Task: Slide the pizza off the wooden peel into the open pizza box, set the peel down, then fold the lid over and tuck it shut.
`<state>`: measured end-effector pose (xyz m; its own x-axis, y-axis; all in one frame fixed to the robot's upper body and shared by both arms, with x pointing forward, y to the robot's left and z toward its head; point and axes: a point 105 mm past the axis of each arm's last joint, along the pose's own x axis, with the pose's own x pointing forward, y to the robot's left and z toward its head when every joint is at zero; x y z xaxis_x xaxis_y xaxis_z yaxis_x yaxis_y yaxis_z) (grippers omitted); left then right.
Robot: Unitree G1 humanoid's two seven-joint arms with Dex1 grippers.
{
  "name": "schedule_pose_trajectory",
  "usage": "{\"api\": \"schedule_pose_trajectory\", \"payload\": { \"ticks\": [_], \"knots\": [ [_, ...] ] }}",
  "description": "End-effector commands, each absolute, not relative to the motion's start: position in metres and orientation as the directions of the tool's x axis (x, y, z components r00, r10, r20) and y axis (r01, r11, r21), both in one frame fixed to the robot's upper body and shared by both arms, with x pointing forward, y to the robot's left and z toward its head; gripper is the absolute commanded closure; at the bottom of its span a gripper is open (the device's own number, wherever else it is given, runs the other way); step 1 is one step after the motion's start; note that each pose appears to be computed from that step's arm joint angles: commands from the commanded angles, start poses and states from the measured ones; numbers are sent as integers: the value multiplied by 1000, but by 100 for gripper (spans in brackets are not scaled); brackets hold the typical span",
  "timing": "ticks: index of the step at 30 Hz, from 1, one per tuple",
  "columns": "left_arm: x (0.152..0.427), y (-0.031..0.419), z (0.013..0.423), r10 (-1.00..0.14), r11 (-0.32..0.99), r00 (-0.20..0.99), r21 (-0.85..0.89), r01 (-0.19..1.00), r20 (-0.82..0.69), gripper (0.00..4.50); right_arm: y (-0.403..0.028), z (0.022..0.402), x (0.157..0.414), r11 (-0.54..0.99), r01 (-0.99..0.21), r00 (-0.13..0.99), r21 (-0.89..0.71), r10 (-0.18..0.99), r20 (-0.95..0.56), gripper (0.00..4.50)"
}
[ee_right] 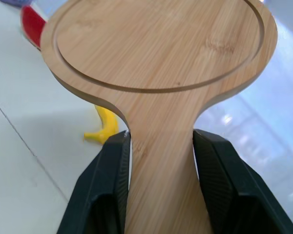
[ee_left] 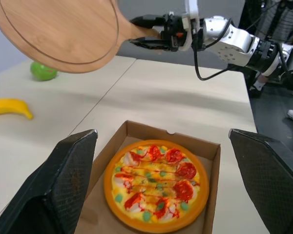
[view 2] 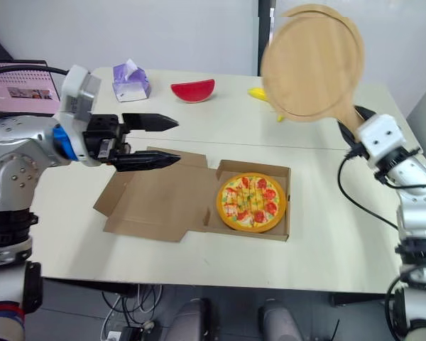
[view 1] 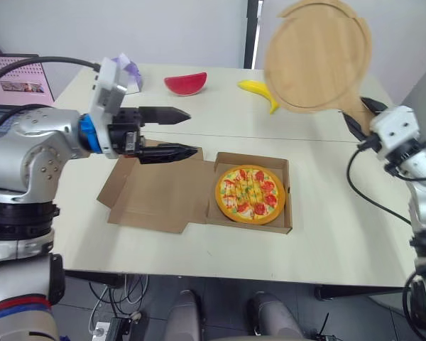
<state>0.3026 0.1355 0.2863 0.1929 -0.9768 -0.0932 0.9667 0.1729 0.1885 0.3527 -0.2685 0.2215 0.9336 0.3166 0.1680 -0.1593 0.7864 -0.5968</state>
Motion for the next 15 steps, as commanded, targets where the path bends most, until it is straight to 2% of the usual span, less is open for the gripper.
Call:
{"api": "schedule_pose_trajectory", "payload": {
  "ticks": [1,6,9,14,15],
  "knots": [
    [297,119,305,-992,102,115,218,971,-44,0,-286,223,323,914,-102,969,-392,181,169,281],
    [293,95,306,-999,-4,3,212,977,-35,0,-294,162,284,990,-30,997,-137,21,-68,281],
    [293,88,298,-998,-50,-40,207,977,-55,0,-287,136,273,998,-30,984,-48,21,-176,281],
    [292,84,294,-995,-86,-73,208,974,-72,0,-280,120,270,999,-29,975,13,31,-221,281],
    [292,84,294,-995,-86,-72,210,974,-72,0,-281,117,269,1000,-23,972,2,22,-233,246]
  ]
}}
